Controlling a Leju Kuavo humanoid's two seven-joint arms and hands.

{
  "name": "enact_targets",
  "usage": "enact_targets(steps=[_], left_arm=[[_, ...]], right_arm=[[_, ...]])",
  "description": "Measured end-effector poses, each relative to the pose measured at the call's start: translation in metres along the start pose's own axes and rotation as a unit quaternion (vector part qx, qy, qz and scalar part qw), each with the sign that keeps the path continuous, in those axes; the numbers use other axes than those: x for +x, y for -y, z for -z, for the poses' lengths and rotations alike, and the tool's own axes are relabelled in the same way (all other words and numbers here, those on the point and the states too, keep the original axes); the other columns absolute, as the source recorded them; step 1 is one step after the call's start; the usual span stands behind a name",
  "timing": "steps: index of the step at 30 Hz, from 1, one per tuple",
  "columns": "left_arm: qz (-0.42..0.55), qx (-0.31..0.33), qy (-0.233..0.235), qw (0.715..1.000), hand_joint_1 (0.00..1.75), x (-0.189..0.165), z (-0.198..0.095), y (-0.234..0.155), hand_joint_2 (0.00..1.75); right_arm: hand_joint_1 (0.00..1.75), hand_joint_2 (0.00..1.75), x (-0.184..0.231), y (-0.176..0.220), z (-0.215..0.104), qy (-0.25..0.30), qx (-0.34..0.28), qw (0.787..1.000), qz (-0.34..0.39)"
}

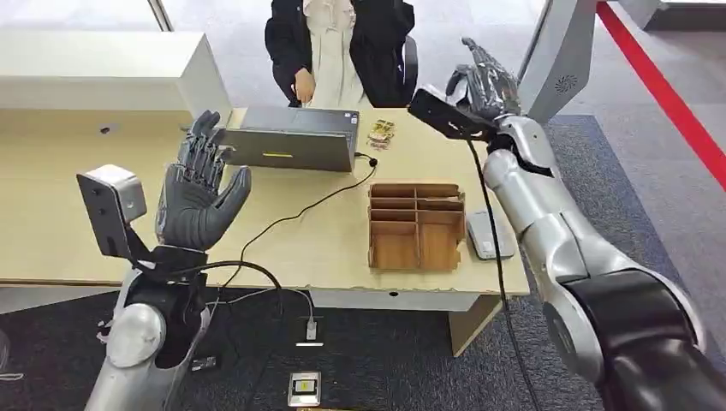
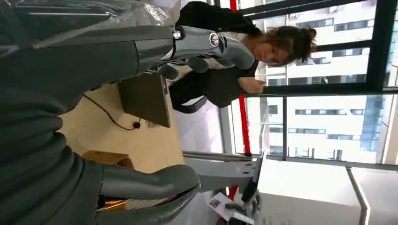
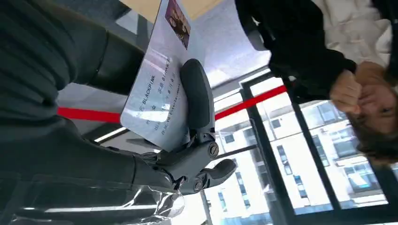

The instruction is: Pass the card to the sensor for recognition and then transmit it.

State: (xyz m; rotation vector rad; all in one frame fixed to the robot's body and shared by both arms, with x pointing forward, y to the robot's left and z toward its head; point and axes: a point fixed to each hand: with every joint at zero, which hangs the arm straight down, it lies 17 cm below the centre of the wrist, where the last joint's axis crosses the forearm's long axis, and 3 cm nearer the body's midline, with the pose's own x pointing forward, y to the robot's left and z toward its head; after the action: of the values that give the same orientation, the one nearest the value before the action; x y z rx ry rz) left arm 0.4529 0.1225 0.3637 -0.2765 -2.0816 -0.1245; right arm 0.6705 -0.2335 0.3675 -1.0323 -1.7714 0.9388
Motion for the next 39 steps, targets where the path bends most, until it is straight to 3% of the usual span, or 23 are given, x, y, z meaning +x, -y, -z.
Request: enact_targets(steps=[7,14,23,37,38,39], left_arm=[[-0.003,0.001,0.000,1.000,0.00,-0.005,0.005,0.003,1.75],[-0.004,0.002,-0.006,1.000,0.00,-0.012,0.006,0.003,1.75],[-0.015,-0.017,0.000,1.000,0.00,-0.014,0.013,0.016,1.75],[-0.015,-0.016,-0.009,1.000,0.00,-0.028,0.018,0.019,1.75],[-0.015,-0.016,-0.010,1.000,0.00,-0.029,0.018,0.019,1.75],[-0.015,-0.016,-0.011,1.000,0.00,-0.030,0.018,0.019,1.75]], right_arm=[[1.75,1.75,0.066,0.027,0.029,0.042,0.009,0.999,-0.004],[1.75,1.75,0.088,0.035,0.037,0.054,0.011,0.998,-0.003],[1.75,1.75,0.073,0.048,0.047,0.003,0.042,0.998,-0.055],[1.75,1.75,0.036,0.043,0.042,-0.072,0.064,0.993,-0.072],[1.57,1.75,0.034,0.042,0.042,-0.073,0.066,0.992,-0.072],[0.65,1.75,0.034,0.041,0.041,-0.074,0.069,0.992,-0.073]])
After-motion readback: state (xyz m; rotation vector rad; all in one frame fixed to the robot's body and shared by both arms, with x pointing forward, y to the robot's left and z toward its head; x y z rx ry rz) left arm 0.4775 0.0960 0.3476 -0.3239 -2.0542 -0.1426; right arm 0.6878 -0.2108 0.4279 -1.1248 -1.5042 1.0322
